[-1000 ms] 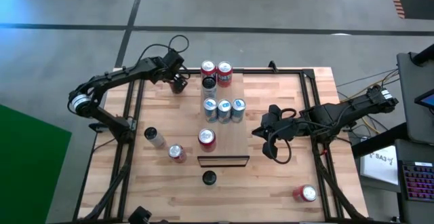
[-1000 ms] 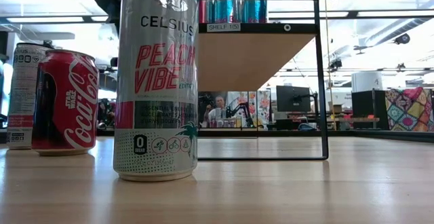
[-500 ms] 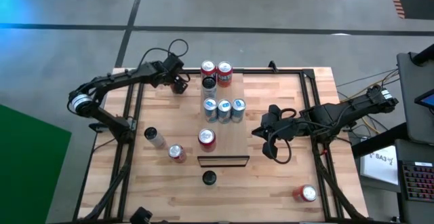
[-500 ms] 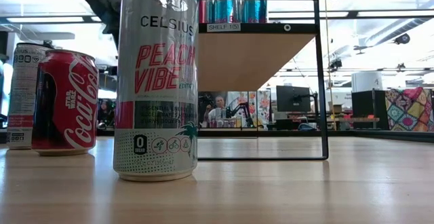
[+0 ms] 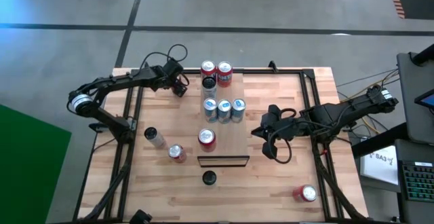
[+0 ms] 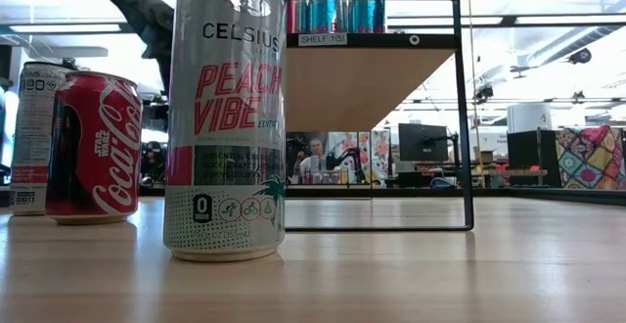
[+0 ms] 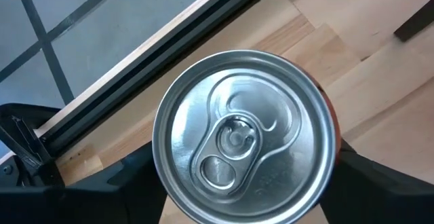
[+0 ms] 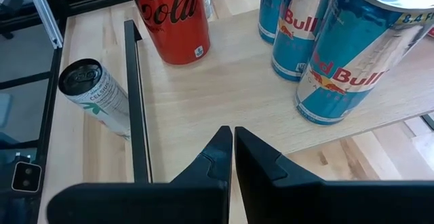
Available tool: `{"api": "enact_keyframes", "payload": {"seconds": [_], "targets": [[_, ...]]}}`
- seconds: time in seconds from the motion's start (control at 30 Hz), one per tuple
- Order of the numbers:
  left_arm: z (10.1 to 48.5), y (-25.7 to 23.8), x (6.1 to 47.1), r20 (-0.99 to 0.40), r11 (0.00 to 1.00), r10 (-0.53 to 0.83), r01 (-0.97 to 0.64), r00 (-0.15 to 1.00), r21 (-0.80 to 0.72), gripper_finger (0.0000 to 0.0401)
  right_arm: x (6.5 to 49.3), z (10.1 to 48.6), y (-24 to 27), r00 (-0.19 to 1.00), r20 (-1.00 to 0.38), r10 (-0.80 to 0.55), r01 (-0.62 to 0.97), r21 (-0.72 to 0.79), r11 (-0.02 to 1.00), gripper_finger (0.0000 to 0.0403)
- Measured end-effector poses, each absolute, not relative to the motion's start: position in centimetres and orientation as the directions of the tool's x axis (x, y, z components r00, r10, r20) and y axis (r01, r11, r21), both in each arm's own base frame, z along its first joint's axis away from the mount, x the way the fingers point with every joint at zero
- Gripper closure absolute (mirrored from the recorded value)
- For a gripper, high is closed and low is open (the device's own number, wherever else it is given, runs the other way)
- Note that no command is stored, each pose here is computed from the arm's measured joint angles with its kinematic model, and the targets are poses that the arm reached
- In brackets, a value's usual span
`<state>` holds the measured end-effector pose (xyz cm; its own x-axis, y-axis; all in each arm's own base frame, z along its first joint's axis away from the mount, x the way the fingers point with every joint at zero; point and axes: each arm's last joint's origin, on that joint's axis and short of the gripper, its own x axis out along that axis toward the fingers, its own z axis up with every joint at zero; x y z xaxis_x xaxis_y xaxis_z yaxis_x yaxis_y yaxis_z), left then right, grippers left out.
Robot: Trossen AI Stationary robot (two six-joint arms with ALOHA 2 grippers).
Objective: Place canned beverage on shelf
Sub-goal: Put the red black soda can on the shelf
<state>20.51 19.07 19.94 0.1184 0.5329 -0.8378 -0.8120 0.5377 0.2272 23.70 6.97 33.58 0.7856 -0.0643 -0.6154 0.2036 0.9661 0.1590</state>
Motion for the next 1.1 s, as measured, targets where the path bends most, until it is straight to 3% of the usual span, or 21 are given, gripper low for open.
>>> {"api": "enact_keyframes", "payload": {"seconds": [0.1, 0.33, 0.57, 0.87, 1.1], "targets": [[20.0, 19.1, 20.5, -0.837, 0.537, 0.534, -0.812, 0.119, 0.227, 0.0135, 23.7, 33.6, 7.0, 0.787, -0.613, -0.064, 0.203, 0.161, 0.966, 0.0394], [20.5, 18.9, 20.4, -0.836, 0.543, 0.534, -0.809, 0.126, 0.225, 0.0137, 23.7, 33.6, 7.0, 0.787, -0.613, -0.064, 0.203, 0.161, 0.966, 0.0394], [23.9, 17.8, 19.0, -0.764, 0.505, 0.623, -0.832, 0.168, 0.229, 0.0137, 23.7, 33.6, 7.0, 0.788, -0.613, -0.064, 0.203, 0.161, 0.966, 0.0394], [30.6, 13.1, 16.4, -0.562, 0.541, 0.731, -0.831, 0.388, 0.13, 0.0139, 23.7, 33.6, 7.0, 0.79, -0.61, -0.063, 0.195, 0.152, 0.969, 0.0394], [34.7, 8.3, 14.5, -0.332, 0.663, 0.713, -0.748, 0.618, 0.031, 0.0155, 24.0, 34.0, 7.1, 0.818, -0.573, -0.054, 0.16, 0.136, 0.978, 0.0394]]}}
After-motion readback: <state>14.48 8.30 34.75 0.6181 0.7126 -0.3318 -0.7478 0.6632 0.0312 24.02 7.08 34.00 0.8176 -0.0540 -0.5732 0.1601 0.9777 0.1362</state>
